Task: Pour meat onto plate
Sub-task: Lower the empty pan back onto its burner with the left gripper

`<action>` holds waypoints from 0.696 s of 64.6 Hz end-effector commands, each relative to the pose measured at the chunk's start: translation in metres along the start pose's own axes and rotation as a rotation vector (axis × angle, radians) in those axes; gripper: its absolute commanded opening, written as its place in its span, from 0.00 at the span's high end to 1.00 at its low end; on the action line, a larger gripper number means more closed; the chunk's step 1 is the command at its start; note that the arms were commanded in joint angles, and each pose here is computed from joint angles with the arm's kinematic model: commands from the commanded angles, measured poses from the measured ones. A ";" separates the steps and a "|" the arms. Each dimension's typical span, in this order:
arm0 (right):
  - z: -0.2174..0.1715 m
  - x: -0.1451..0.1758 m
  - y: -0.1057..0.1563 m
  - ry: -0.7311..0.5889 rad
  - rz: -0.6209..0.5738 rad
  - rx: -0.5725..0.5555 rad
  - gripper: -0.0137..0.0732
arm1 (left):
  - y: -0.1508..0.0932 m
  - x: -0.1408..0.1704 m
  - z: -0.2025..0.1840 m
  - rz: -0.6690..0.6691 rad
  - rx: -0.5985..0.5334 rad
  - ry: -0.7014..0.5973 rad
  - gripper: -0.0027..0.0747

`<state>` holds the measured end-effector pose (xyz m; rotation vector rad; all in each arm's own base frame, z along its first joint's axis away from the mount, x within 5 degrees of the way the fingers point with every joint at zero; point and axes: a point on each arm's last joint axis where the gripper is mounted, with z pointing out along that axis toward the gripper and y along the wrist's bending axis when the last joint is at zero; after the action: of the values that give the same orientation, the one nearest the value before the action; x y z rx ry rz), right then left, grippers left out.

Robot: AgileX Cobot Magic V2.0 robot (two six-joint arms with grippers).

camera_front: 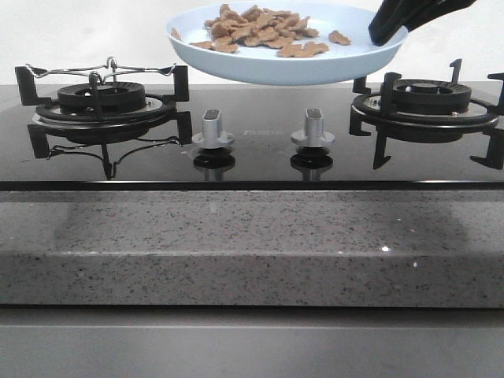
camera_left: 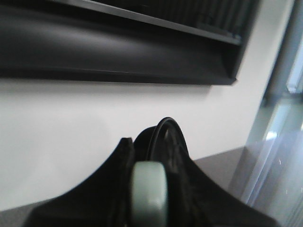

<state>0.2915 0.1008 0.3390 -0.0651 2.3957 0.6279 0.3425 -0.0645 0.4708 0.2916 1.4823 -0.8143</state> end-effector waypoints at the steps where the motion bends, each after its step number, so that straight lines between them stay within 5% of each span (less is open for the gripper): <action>1: -0.019 -0.013 0.009 -0.114 0.005 -0.039 0.92 | 0.014 -0.020 -0.012 -0.249 -0.043 -0.087 0.99; 20: -0.019 -0.013 0.009 -0.114 0.005 -0.039 0.92 | 0.111 0.027 -0.012 -0.621 -0.139 0.006 0.99; 45: -0.019 -0.012 0.009 -0.113 0.005 -0.039 0.92 | 0.161 0.073 -0.006 -0.784 -0.159 0.098 0.99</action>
<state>0.2915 0.1008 0.3390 -0.0651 2.3957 0.6279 0.4408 0.0335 0.3203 -0.4343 1.8591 -1.2100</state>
